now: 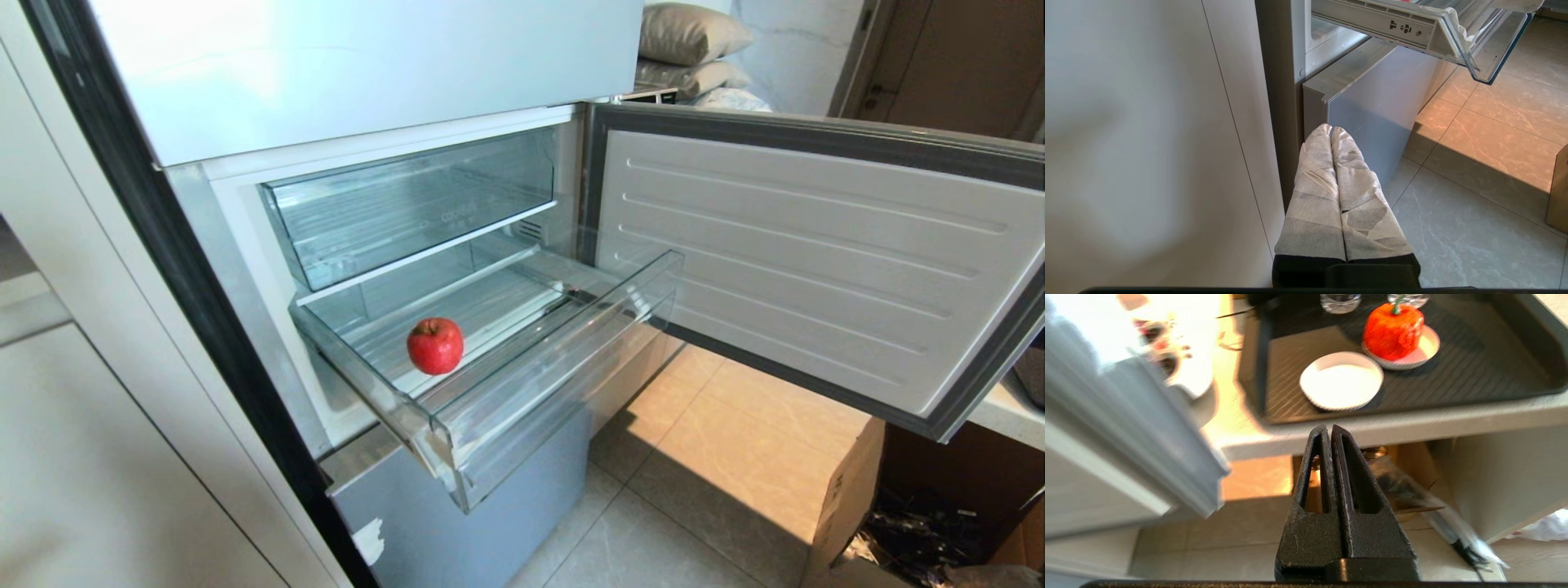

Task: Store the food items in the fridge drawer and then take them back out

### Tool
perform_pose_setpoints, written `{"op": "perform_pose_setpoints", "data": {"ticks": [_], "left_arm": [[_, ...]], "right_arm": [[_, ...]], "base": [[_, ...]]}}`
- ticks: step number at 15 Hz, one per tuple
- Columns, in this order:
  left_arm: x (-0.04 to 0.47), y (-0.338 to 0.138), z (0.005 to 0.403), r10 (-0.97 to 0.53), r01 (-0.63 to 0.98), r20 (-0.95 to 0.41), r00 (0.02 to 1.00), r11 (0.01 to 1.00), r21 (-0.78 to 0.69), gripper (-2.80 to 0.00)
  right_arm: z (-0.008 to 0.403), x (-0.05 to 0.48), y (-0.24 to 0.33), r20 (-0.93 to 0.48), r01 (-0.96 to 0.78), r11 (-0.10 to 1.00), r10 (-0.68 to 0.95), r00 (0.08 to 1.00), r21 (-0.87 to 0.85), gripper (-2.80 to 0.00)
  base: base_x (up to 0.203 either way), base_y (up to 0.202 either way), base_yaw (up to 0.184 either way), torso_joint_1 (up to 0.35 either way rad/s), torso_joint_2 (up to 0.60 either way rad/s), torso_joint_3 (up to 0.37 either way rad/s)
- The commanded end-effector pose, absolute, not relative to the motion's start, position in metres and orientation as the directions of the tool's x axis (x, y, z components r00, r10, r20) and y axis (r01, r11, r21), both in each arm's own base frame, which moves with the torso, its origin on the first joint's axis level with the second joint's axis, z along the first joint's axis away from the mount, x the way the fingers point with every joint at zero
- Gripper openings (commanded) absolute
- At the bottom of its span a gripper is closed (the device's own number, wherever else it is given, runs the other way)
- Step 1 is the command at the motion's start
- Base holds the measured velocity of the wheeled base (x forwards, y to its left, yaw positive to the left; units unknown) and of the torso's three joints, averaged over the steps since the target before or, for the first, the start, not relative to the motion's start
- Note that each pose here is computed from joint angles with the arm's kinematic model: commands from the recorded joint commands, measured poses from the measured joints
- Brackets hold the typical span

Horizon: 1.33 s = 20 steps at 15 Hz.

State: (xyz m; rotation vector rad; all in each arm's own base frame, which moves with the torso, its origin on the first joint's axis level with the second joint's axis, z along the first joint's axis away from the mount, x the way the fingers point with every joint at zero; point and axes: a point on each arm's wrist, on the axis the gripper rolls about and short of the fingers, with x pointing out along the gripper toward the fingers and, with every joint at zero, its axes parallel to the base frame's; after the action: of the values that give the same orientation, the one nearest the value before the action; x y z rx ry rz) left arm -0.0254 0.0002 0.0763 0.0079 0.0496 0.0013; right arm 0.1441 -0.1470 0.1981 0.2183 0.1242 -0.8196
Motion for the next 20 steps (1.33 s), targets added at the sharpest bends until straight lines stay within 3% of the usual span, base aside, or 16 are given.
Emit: {"op": "perform_pose_setpoints", "data": {"ticks": [1,9,10,11,20], "left_arm": [[-0.025,0.000,0.077,0.002,-0.001,-0.051,0.999,1.000,0.008,-2.80],[-0.025,0.000,0.077,0.002,-0.001,-0.051,0.999,1.000,0.008,-2.80],[-0.025,0.000,0.077,0.002,-0.001,-0.051,0.999,1.000,0.008,-2.80],[-0.025,0.000,0.077,0.002,-0.001,-0.051,0.999,1.000,0.008,-2.80],[-0.025,0.000,0.077,0.002,-0.001,-0.051,0.999,1.000,0.008,-2.80]], "right_arm": [[0.182,0.165,-0.174,-0.267,0.756,0.642,-0.712,0.649,0.125,-2.80],[0.174,0.210,-0.251,-0.271,0.783,0.621,-0.752,0.601,0.014,-2.80],[0.172,0.215,-0.257,-0.272,0.782,0.624,-0.752,0.601,0.003,-2.43],[0.170,0.219,-0.262,-0.273,0.782,0.624,-0.752,0.600,-0.001,0.00],[0.151,0.239,-0.328,-0.236,0.831,0.555,-0.812,0.533,-0.033,0.00]], "base": [[0.000,0.000,0.000,0.000,0.00,0.000],[0.000,0.000,0.000,0.000,0.00,0.000],[0.000,0.000,0.000,0.000,0.00,0.000],[0.000,0.000,0.000,0.000,0.00,0.000],[0.000,0.000,0.000,0.000,0.00,0.000]]}}
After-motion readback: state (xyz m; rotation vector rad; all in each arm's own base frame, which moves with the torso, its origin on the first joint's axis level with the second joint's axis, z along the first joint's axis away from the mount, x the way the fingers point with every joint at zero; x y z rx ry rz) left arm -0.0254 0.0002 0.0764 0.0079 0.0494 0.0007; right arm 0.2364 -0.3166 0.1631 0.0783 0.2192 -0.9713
